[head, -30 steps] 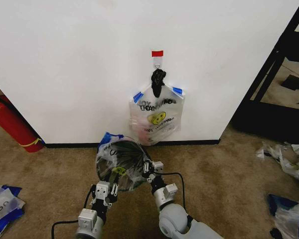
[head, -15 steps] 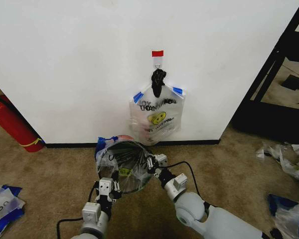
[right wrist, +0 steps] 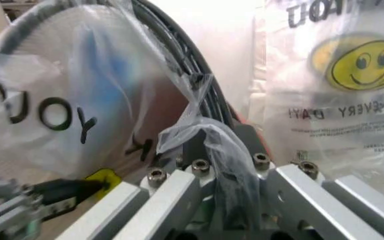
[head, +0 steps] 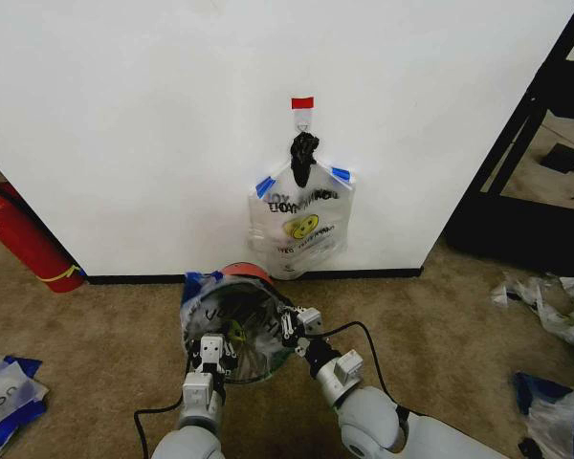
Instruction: Pick up the garbage bag from the wall and place it over the trash bin.
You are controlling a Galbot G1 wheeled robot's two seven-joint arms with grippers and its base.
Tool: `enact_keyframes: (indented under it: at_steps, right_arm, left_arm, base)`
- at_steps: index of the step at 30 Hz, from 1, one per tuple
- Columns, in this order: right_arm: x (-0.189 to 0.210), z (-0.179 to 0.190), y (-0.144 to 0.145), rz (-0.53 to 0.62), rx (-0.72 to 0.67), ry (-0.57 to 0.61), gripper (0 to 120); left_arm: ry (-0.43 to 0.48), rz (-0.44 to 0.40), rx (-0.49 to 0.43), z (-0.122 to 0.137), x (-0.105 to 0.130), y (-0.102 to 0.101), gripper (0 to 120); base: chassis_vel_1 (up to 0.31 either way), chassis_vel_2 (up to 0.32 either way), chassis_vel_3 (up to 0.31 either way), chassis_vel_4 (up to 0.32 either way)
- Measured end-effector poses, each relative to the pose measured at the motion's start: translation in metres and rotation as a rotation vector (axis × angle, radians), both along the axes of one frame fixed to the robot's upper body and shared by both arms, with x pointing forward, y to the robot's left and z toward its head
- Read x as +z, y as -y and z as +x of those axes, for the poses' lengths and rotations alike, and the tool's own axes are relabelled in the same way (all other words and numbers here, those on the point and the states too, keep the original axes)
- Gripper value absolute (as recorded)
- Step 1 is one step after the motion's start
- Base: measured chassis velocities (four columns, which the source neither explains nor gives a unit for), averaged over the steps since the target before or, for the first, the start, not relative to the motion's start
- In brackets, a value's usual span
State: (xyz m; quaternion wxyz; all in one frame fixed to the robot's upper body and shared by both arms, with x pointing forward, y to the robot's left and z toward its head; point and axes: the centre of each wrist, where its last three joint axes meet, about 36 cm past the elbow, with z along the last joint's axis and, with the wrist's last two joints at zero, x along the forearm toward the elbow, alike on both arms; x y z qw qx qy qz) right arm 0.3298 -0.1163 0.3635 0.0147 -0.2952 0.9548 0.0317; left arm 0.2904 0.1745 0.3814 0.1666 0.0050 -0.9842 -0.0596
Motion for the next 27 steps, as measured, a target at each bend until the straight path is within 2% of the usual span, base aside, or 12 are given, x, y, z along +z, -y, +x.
enact_keyframes:
  at_steps: [7,18,27]
  right_arm:
    - [-0.001,-0.005,-0.004,0.026,0.044,0.009,0]
    - [-0.023,0.000,-0.016,0.047,0.073,-0.007,0]
    - [-0.025,-0.009,-0.021,0.084,0.154,-0.034,0]
  left_arm:
    - [0.012,0.026,-0.020,0.017,-0.004,-0.002,0]
    - [0.009,0.023,-0.046,0.034,-0.013,0.009,0]
    - [-0.019,0.053,-0.062,0.064,-0.035,0.015,0]
  base:
    - [0.000,0.000,0.000,0.000]
    - [0.000,0.000,0.000,0.000]
    - [0.000,0.000,0.000,0.000]
